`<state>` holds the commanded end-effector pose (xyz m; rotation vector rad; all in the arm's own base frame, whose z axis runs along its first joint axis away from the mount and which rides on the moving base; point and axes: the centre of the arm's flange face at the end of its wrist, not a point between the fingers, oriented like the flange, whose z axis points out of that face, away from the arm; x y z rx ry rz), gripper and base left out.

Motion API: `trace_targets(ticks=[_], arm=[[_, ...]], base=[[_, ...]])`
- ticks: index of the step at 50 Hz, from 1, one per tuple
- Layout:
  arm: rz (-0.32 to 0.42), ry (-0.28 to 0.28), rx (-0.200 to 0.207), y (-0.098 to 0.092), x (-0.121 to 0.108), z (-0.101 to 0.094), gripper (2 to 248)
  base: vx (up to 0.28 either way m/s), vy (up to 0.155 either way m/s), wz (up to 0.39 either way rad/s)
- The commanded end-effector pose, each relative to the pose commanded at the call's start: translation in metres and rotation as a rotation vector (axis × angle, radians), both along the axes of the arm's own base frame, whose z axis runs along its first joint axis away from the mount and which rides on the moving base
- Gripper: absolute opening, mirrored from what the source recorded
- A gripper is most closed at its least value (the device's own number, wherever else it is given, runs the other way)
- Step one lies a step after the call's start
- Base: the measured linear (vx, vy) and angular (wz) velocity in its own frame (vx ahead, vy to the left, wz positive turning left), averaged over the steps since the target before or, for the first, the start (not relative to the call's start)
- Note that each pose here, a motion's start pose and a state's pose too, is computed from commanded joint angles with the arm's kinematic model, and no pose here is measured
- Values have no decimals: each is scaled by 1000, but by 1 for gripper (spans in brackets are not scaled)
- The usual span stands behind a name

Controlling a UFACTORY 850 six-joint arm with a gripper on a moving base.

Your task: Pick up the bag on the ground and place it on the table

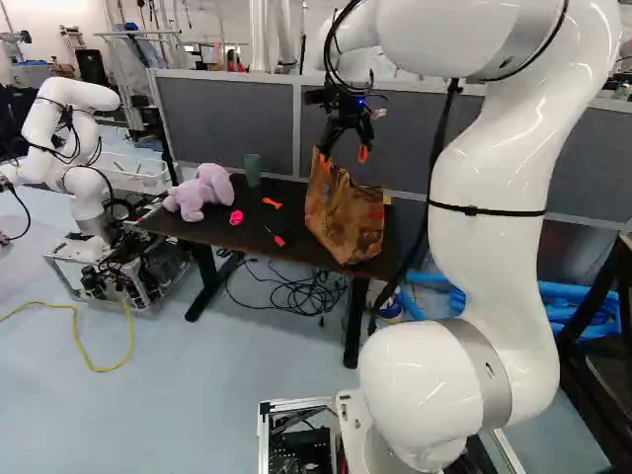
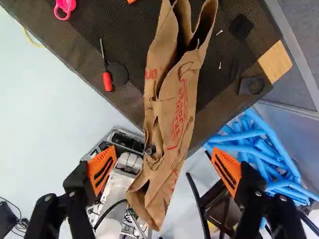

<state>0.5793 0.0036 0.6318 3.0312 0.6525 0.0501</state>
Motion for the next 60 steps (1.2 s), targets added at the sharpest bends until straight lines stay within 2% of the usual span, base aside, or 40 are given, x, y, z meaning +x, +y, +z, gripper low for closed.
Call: trace_targets(ticks=[29, 40, 60], arm=[[-2, 15, -1, 0, -32, 44, 247], [-3, 37, -2, 0, -36, 47, 247], [-3, 40, -2, 0, -36, 47, 247]], base=[[0, 0, 0], [0, 0, 0], [0, 0, 0]])
